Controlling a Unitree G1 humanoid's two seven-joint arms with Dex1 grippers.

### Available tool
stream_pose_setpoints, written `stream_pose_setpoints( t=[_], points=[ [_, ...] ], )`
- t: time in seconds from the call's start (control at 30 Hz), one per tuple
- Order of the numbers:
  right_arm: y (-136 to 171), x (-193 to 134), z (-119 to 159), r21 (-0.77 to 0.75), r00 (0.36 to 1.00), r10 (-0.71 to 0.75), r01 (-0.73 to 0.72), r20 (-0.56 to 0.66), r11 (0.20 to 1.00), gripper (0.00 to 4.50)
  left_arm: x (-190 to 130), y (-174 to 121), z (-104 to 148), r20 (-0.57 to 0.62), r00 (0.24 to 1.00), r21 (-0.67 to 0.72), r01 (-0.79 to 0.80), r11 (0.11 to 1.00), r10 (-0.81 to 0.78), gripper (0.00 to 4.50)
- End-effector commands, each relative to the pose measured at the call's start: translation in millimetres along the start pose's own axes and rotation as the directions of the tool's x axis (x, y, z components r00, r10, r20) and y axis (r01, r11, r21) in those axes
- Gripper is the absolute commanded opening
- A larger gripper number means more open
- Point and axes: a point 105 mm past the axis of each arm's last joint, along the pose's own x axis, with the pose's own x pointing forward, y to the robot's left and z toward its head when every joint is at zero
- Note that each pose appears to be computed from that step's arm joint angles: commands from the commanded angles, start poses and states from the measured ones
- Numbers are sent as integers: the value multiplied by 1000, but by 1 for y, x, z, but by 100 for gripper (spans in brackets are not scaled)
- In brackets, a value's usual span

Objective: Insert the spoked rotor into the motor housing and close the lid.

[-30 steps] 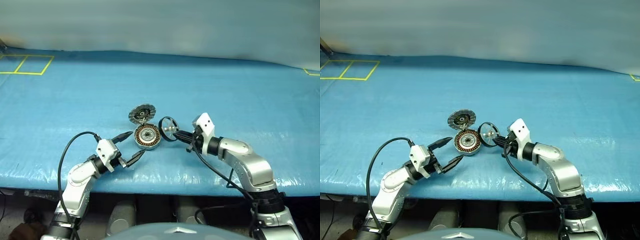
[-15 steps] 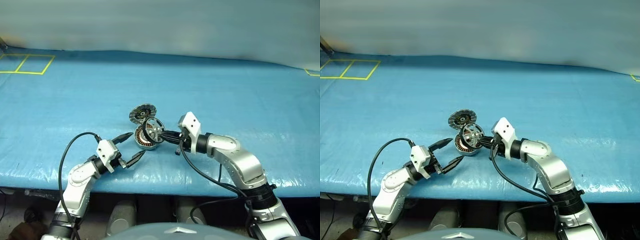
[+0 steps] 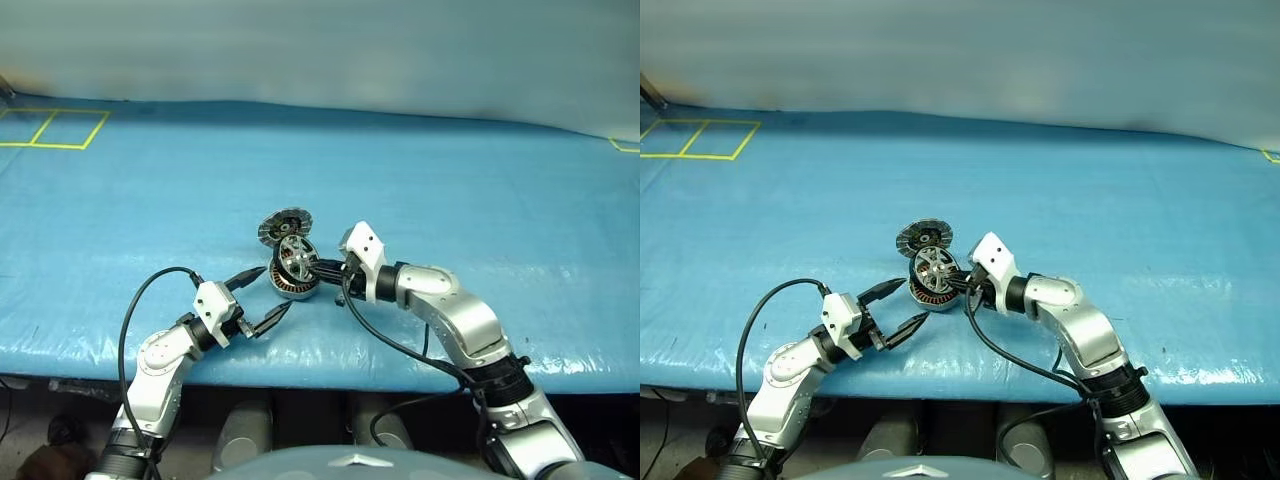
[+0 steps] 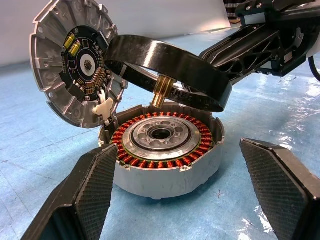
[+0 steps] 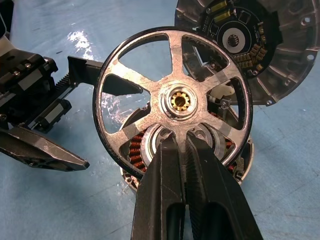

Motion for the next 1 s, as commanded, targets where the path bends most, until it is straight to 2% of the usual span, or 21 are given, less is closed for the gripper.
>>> stream_pose_setpoints(
  t=[0.03, 0.47, 1.0],
  points=[
    [0, 1, 10, -42, 999, 7, -6, 31, 999, 1, -1, 3, 7, 23, 1000, 30, -12, 999, 11, 426],
    [-2, 1, 0, -102, 999, -4, 0, -35, 995, 1, -1, 3, 7, 25, 1000, 31, -12, 999, 11, 426],
    [-3, 2, 2, -132, 999, -21, 17, -31, 991, 1, -1, 3, 7, 22, 1000, 31, -15, 999, 14, 426]
  ],
)
